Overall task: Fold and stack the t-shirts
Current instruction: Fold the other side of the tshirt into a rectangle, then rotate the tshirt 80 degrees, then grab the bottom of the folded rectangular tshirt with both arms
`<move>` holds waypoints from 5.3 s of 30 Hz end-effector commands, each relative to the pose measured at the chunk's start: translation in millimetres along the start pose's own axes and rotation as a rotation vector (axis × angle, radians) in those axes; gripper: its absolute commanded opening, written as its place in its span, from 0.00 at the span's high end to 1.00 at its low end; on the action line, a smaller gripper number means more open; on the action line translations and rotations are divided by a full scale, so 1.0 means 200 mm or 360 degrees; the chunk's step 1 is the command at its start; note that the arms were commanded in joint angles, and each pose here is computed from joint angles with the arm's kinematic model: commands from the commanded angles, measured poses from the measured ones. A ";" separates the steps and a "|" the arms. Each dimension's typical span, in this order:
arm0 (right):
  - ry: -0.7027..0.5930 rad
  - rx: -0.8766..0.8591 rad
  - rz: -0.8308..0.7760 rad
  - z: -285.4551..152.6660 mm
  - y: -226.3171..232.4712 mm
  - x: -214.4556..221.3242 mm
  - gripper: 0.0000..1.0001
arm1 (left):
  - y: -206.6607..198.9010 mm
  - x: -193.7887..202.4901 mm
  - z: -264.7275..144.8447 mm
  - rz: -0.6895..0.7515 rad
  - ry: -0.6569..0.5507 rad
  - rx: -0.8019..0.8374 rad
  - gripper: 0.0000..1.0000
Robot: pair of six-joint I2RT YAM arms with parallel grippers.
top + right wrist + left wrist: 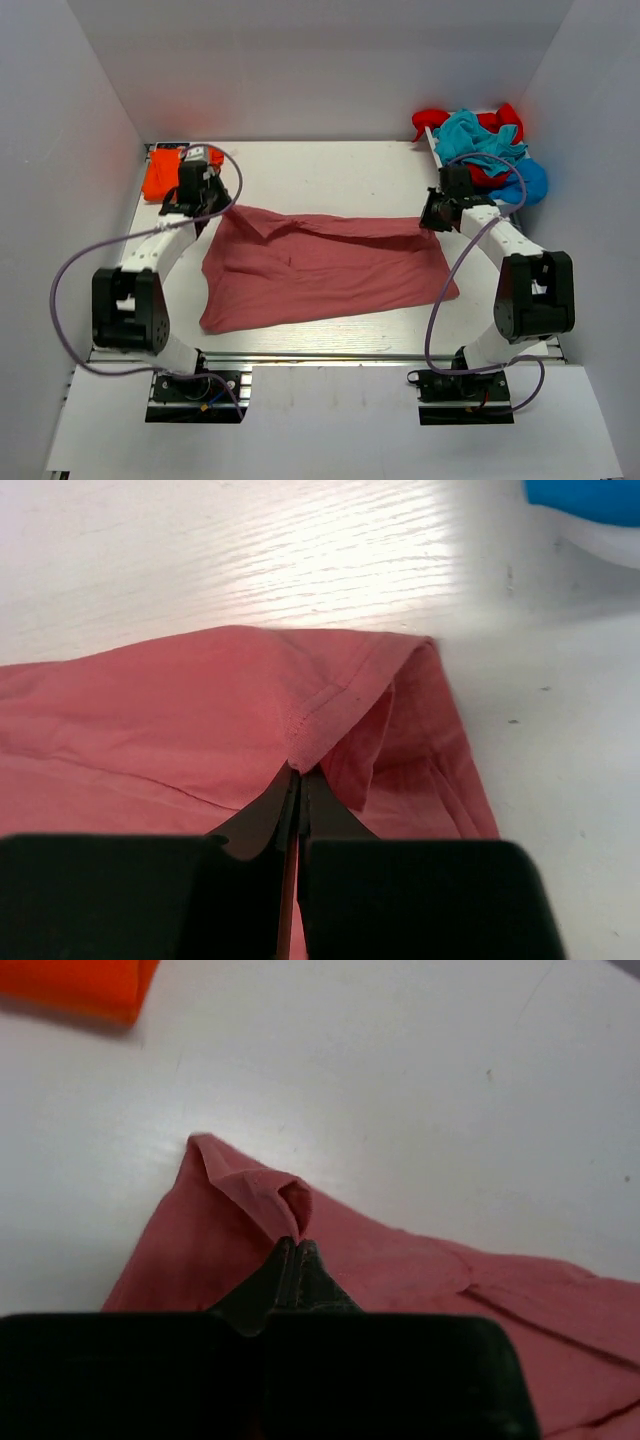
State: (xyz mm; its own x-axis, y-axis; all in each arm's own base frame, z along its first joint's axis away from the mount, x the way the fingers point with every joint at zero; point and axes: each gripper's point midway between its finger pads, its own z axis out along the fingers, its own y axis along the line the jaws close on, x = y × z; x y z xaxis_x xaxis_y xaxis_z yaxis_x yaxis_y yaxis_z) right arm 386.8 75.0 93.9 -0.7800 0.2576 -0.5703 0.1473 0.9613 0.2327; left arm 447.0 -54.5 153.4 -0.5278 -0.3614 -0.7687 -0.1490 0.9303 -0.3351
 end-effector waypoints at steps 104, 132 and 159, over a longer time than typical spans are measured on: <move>0.1260 -0.1572 -0.1443 -0.63 0.79 1.77 0.10 | -0.74 0.47 1.43 -0.0182 0.0368 0.0780 0.00; 0.0052 -0.0936 -0.1002 -0.66 0.90 1.08 0.10 | -0.88 -0.43 -0.24 0.0345 -0.0019 0.0601 0.00; 0.0642 -0.0842 -0.0714 -0.49 0.56 1.44 0.21 | -0.13 1.58 -1.06 0.0018 0.1260 0.0407 0.09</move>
State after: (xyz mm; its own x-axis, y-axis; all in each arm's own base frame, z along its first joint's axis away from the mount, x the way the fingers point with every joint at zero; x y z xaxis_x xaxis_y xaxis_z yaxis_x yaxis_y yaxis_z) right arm 122.2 235.9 31.6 -0.8634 -0.3101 -0.3980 -0.4648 0.7959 0.3880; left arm 121.2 -177.3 42.9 -0.9604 -0.1268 -0.2482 0.0189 0.8589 -0.5118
